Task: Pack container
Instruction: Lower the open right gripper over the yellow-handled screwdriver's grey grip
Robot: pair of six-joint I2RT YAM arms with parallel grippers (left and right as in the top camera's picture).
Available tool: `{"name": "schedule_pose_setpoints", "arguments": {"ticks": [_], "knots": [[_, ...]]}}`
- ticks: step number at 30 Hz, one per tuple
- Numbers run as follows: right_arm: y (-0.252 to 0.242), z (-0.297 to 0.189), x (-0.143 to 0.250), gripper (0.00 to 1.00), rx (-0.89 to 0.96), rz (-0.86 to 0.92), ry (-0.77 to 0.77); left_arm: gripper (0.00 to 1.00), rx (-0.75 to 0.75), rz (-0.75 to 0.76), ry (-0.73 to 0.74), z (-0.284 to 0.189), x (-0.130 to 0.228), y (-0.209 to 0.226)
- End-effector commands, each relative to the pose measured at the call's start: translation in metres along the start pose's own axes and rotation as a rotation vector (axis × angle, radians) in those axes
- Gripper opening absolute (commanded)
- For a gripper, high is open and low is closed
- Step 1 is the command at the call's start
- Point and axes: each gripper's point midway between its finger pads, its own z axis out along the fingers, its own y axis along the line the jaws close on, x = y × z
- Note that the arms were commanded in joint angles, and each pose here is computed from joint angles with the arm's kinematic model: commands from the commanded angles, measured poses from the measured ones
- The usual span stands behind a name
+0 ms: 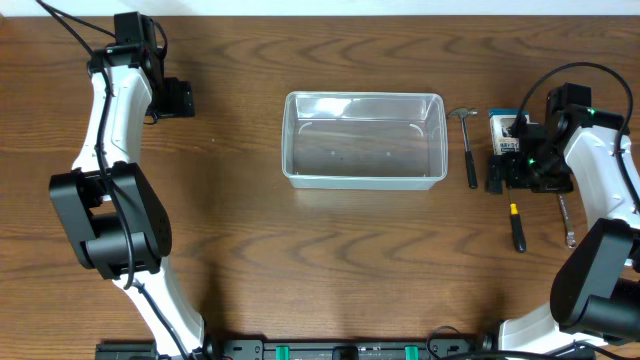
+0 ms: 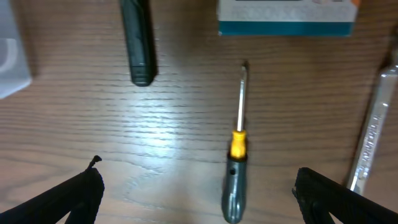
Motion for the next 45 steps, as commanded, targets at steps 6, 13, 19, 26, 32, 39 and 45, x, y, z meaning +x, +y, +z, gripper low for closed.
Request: {"name": "schedule_pose_setpoints", "arguments": {"ticks": [6,13,19,26,32,39,45], "knots": [[0.027,-0.003,-0.022,0.99,-0.206,0.016,-0.107,0.98,-0.015,0.002,0.023,0.008,0.005,0.001],[0.031,-0.006,-0.044,0.99,-0.214,0.084,-0.183,0.98,-0.015,0.002,0.023,0.008,0.005,0.001],[0.034,-0.008,-0.049,0.99,-0.227,0.089,-0.205,0.98,-0.015,0.002,0.023,0.008,0.005,0.001],[0.036,-0.009,-0.054,0.99,-0.246,0.087,-0.223,0.98,-0.015,0.002,0.023,0.008,0.005,0.001],[-0.011,0.0,-0.023,0.99,0.023,0.19,-0.096,0.98,-0.015,0.002,0.023,0.008,0.005,0.001],[-0.026,-0.001,-0.001,0.99,0.106,0.204,-0.009,0.98,-0.015,0.002,0.023,0.008,0.005,0.001],[-0.029,-0.002,0.021,0.99,0.143,0.197,0.079,0.98,-0.015,0.002,0.023,0.008,0.005,0.001]]}}
